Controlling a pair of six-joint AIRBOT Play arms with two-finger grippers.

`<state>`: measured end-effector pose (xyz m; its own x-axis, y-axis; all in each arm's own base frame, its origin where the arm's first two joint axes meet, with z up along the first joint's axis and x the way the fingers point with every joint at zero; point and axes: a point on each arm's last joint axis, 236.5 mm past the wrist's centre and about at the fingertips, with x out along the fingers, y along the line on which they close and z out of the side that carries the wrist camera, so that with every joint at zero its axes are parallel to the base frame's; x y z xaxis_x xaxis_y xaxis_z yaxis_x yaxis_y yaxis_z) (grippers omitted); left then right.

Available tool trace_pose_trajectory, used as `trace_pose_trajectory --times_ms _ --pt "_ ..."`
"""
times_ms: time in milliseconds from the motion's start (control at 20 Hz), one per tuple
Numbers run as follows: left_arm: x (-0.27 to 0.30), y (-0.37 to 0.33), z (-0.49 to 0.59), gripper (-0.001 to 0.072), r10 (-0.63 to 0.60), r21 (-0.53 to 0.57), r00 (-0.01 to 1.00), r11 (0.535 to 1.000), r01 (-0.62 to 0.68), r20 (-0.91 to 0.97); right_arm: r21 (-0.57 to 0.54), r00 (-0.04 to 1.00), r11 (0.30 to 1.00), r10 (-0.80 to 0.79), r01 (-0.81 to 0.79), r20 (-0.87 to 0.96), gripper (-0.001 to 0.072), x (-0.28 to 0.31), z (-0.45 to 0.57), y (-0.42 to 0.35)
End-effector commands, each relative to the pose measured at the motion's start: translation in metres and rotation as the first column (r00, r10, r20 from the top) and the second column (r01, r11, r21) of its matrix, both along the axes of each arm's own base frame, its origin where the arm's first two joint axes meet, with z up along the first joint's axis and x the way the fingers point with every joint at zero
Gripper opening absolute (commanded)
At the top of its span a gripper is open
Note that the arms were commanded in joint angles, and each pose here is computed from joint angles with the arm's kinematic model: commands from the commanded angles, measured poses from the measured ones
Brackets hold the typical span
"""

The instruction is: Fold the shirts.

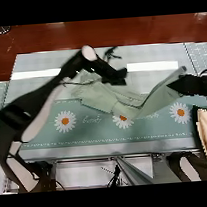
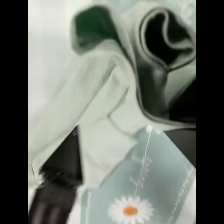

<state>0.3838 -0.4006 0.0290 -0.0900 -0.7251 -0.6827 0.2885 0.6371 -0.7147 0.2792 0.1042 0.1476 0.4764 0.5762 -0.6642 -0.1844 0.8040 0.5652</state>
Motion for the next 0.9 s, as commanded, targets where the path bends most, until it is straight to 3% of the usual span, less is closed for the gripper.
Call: trace_pose_trajectory --times_ms 0,100,250,400,600,850 --pt "0.032 0.147 0.05 0.0025 0.063 0.181 0.992 0.98 -0.082 0.107 0.095 0.986 0.982 0.161 -0.165 0.043 0.0027 0.019 0.01 0.067" --pt "0.042 0.228 0.1 0.0026 0.183 0.247 0.949 0.937 -0.247 0.255 0.105 0.97 0.964 0.242 -0.245 0.039 0.0027 0.04 0.006 0.111" --pt "0.016 0.291 0.185 0.0026 0.308 0.153 0.817 0.891 -0.427 0.488 0.117 0.945 0.938 0.326 -0.326 0.021 0.0027 0.078 -0.012 0.18" --pt "-0.048 0.301 0.228 0.0026 0.351 0.055 0.693 0.87 -0.491 0.63 0.124 0.928 0.922 0.372 -0.366 -0.031 0.0028 0.112 -0.052 0.236" --pt "-0.12 0.299 0.2 0.0026 0.42 -0.012 0.653 0.846 -0.533 0.63 0.14 0.909 0.915 0.396 -0.379 -0.128 0.0028 0.134 -0.108 0.278" --pt "-0.151 0.288 0.119 0.0026 0.512 -0.02 0.723 0.822 -0.569 0.464 0.171 0.913 0.922 0.374 -0.348 -0.164 0.0028 0.152 -0.134 0.31"
